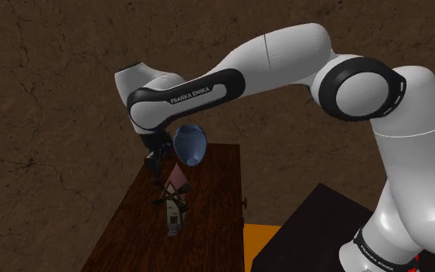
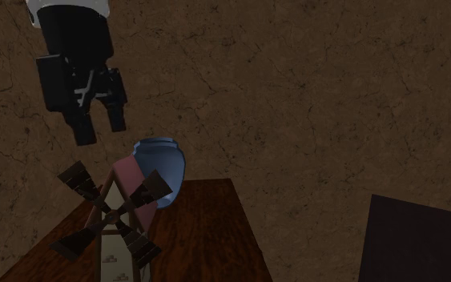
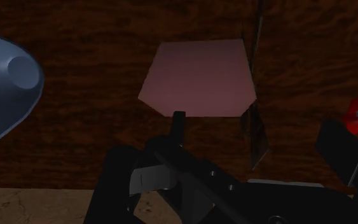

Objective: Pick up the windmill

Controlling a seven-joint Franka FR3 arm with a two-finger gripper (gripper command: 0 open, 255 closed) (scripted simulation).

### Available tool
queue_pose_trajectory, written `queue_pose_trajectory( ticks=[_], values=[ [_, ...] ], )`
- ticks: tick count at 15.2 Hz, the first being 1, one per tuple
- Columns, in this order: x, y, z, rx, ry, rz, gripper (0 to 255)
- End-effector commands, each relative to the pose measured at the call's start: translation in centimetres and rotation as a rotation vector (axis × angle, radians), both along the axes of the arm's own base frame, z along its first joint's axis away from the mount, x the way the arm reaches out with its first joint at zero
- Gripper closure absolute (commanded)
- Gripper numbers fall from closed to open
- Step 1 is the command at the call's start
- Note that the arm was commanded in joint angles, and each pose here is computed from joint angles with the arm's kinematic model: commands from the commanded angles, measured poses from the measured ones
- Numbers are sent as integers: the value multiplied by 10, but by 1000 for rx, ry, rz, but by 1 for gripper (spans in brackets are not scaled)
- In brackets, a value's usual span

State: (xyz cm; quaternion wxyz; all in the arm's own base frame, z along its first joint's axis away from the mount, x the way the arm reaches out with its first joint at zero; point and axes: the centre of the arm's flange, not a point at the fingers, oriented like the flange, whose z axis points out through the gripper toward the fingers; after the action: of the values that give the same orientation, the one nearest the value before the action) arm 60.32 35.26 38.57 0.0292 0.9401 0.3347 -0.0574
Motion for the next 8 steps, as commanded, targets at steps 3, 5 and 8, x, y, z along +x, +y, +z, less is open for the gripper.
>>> queue_pose_trajectory(
  ticks=[3,5,8],
  values=[
    [8,34,-25,0,12,58,0],
    [8,34,-36,0,12,58,0],
    [8,34,-51,0,12,58,0]
  ],
)
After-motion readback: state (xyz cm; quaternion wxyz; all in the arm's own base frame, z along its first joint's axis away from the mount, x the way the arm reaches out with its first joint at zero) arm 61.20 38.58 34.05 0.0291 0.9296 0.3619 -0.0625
